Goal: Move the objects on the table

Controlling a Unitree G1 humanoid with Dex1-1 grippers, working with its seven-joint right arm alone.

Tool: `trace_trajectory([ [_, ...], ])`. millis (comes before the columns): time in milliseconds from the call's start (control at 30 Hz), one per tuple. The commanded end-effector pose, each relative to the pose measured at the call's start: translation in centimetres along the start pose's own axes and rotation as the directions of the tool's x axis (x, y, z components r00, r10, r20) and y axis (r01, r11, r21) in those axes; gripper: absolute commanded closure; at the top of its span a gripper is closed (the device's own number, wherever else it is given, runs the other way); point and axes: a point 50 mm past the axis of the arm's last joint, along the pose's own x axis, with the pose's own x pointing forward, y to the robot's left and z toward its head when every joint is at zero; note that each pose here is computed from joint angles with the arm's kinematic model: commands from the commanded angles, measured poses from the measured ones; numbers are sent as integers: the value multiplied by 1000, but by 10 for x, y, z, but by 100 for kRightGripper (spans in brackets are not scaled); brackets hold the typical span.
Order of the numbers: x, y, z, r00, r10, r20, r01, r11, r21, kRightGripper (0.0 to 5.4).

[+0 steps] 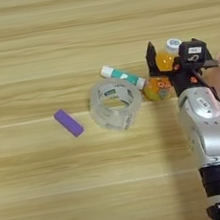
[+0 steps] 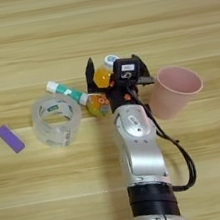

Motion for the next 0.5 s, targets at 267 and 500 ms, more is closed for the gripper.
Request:
trace_trajectory([
  [267,12,1,27,993,19,118,-18,1000,-7,6],
  [500,12,1,26,993,20,117,-19,1000,-9,6],
])
